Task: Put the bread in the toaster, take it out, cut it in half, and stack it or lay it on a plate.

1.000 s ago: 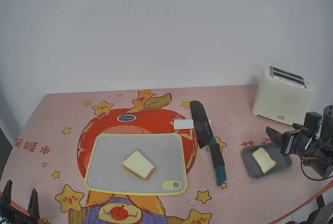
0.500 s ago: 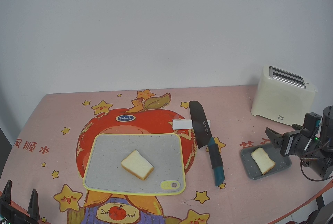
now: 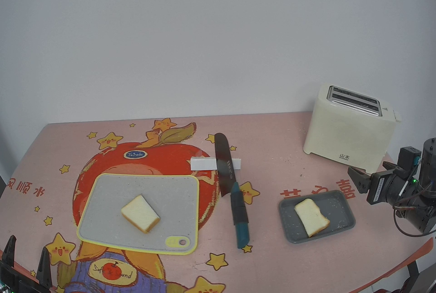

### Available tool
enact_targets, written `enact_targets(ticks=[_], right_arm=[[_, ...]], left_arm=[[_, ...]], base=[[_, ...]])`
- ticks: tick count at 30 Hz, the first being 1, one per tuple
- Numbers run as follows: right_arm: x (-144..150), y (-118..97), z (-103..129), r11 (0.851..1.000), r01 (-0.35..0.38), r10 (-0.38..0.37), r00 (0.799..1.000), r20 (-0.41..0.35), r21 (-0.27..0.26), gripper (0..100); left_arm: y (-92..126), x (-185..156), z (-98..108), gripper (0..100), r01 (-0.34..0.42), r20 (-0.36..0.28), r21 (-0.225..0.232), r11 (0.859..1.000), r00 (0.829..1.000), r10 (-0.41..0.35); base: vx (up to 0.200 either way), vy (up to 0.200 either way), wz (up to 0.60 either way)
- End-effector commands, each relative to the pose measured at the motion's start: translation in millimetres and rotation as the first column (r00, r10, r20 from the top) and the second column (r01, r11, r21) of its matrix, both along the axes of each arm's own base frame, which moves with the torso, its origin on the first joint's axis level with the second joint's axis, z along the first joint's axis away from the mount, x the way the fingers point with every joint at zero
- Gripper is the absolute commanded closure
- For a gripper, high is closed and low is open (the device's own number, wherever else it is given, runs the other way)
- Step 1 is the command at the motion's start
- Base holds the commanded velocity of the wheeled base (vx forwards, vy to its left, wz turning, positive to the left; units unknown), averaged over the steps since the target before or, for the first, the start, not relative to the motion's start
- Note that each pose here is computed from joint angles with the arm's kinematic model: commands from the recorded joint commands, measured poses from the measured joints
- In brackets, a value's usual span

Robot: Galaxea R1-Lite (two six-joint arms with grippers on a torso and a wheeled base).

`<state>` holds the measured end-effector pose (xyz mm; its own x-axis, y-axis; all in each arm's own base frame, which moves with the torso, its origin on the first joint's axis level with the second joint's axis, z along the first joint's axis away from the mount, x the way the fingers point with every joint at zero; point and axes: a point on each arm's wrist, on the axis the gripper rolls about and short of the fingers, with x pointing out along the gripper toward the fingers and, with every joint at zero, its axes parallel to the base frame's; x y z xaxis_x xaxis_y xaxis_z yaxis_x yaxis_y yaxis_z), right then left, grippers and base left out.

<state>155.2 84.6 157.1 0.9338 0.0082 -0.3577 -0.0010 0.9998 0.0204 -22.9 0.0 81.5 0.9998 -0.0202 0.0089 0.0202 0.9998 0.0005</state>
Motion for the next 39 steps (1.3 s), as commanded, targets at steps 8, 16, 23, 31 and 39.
enact_targets(ticks=[8, 16, 23, 31, 39], right_arm=[[0, 0, -1, 1.0, -0.009, 0.009, 1.0, -0.006, 0.005, 0], [0, 0, 3, 1.0, -0.016, 0.016, 1.0, 0.013, 0.024, 0], [0, 0, 2, 0.997, -0.063, 0.063, 0.998, -0.001, 0.039, 0], [-8, -9, 10, 0.997, -0.047, 0.045, 0.998, 0.038, 0.062, 0], [-19, -30, 23, 0.998, 0.017, -0.026, 0.992, 0.121, 0.068, 0]], left_arm=[[0, 0, -5, 0, 0.0, -0.001, 0.0, 1.0, 1.0, 0.0], [0, 0, -5, 0, 0.001, 0.0, 0.0, 1.0, 1.0, -0.001], [0, 0, -5, 0, 0.0, 0.0, 0.0, 1.0, 1.0, 0.0], [0, 0, -5, 0, 0.0, 0.0, -0.002, 1.0, 1.0, 0.0], [0, 0, -5, 0, 0.003, 0.002, 0.0, 1.0, 1.0, -0.003]], base=[[0.0, 0.0, 0.0], [0.0, 0.0, 0.0], [0.0, 0.0, 0.0], [0.0, 0.0, 0.0], [0.0, 0.0, 0.0]])
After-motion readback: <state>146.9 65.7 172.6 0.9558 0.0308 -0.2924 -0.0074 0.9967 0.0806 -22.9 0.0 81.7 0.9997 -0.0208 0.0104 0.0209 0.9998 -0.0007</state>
